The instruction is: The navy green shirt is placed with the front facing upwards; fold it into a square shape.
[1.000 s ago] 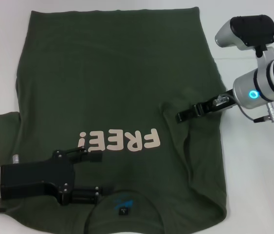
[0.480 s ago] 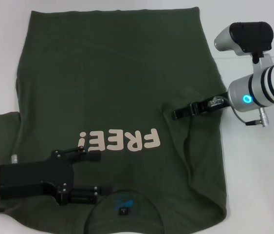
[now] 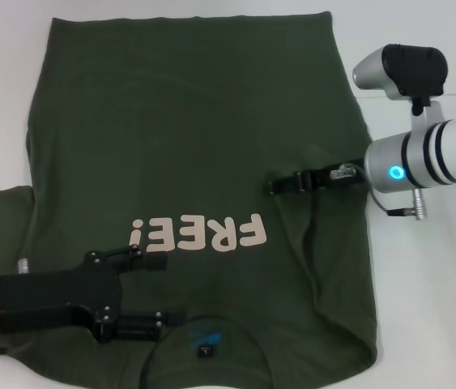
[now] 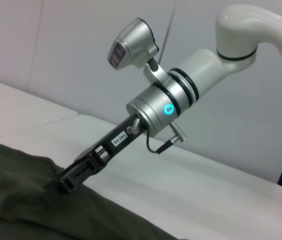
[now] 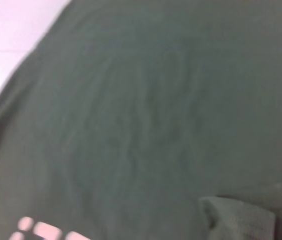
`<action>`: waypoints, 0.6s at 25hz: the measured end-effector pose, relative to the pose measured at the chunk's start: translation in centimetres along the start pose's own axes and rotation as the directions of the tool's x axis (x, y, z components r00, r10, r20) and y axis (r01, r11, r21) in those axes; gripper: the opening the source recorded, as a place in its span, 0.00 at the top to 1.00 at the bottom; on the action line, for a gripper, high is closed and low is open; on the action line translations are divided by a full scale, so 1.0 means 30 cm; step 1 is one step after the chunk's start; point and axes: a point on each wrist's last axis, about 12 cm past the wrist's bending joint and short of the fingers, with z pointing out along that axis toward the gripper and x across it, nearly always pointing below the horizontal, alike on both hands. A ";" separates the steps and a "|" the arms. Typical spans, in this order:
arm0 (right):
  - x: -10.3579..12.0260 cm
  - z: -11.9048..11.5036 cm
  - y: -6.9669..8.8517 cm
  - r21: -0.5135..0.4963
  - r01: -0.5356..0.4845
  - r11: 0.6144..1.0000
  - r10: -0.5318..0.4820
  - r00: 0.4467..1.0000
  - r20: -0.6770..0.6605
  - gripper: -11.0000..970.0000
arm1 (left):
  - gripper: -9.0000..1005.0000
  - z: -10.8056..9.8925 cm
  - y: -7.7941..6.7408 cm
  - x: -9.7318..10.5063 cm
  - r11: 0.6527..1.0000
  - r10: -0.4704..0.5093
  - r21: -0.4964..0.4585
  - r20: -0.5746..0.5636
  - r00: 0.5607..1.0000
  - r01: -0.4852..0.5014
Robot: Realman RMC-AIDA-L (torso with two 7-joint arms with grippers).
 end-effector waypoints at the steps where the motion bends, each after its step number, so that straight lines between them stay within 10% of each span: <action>1: 0.000 0.003 0.010 -0.025 -0.005 1.000 0.005 1.000 0.010 0.05 | 0.07 0.000 0.000 0.001 1.000 0.000 0.000 0.000 1.000 0.000; 8: -0.023 -0.004 0.097 -0.226 0.025 0.974 -0.011 0.998 0.063 0.05 | 0.07 -0.002 0.000 0.001 1.000 0.003 -0.002 -0.001 1.000 -0.003; 15: 0.021 -0.106 0.040 -0.278 0.181 0.943 -0.127 0.971 0.202 0.05 | 0.07 -0.004 0.004 0.000 1.000 0.004 -0.011 0.000 1.000 -0.004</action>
